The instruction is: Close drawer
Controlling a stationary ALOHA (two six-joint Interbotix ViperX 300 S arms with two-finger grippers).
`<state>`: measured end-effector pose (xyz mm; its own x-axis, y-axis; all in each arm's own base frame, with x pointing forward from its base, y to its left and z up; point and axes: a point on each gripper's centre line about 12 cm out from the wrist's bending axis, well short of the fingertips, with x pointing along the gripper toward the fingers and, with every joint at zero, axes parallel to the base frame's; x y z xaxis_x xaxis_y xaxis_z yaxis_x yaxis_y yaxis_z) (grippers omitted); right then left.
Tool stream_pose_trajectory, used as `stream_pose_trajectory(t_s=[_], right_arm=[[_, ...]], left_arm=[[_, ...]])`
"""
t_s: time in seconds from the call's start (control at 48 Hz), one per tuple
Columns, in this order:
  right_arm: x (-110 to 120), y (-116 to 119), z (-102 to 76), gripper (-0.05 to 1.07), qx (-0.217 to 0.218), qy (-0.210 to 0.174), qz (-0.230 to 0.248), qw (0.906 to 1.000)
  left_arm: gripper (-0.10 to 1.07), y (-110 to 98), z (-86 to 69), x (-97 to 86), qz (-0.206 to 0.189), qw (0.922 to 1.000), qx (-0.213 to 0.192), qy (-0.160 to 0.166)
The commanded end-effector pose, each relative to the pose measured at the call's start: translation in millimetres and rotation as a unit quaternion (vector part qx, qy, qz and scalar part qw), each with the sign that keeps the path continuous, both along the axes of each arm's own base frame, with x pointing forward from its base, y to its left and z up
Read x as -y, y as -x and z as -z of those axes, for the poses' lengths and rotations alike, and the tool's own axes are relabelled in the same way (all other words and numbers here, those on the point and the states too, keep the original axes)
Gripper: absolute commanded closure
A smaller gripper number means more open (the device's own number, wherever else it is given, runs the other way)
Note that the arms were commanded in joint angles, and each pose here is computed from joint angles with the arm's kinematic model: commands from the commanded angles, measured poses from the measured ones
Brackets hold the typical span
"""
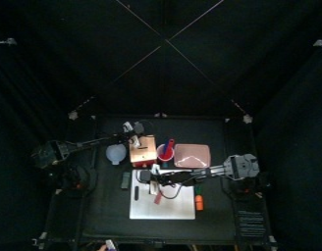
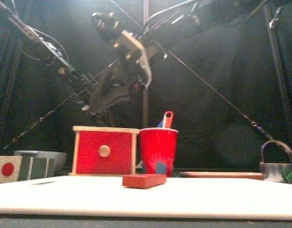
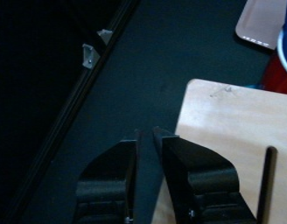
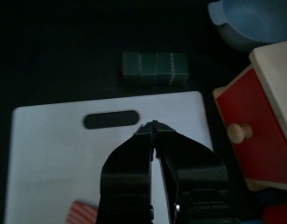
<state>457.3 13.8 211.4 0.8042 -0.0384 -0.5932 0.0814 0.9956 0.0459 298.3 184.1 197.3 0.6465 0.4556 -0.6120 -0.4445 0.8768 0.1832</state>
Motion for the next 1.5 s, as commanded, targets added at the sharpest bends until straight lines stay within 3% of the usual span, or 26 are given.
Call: stream_pose_trajectory(t_s=[0.0,0.208,0.354,0.438,0.542,0.792,0.917,1.062,1.479], right_arm=[[-2,17,-23.7,0.8,0.036,-0.016,-0.003,0.9992],[-3,57,-23.8,0.8,0.048,-0.034,-0.008,0.9982],[-3,78,-25.4,0.8,0.057,-0.039,-0.012,0.9976],[-3,90,-27.2,0.8,0.064,-0.041,-0.015,0.997],[-2,107,-30.4,0.8,0.077,-0.044,-0.017,0.9959],[-3,146,-35.4,0.8,0.125,-0.065,-0.026,0.9896],[-2,159,-34.4,0.8,0.151,-0.079,-0.028,0.985],[-3,167,-32.4,0.8,0.161,-0.08,-0.035,0.9832],[-3,170,-26.6,0.8,0.153,-0.084,-0.03,0.9841]], left_arm=[[0.34,1,-16.4,18.5,0.021,0.999,0.04,-0.002],[0.34,12,-33.9,67.7,0.095,0.9893,0.11,-0.007],[0.34,19,-43.2,107.2,0.165,0.9724,0.165,-0.005],[0.34,23,-42.7,125.4,0.193,0.9646,0.18,0.003],[0.34,30,-36.3,137.7,0.201,0.9617,0.185,0.024],[0.34,40,-21.3,149.3,0.197,0.9593,0.192,0.064],[0.34,38,-26.7,155.0,0.208,0.9503,0.22,0.071],[0.34,38,-30.5,156.4,0.213,0.9461,0.233,0.071],[0.34,39,-26.7,154.6,0.208,0.9481,0.229,0.073]])
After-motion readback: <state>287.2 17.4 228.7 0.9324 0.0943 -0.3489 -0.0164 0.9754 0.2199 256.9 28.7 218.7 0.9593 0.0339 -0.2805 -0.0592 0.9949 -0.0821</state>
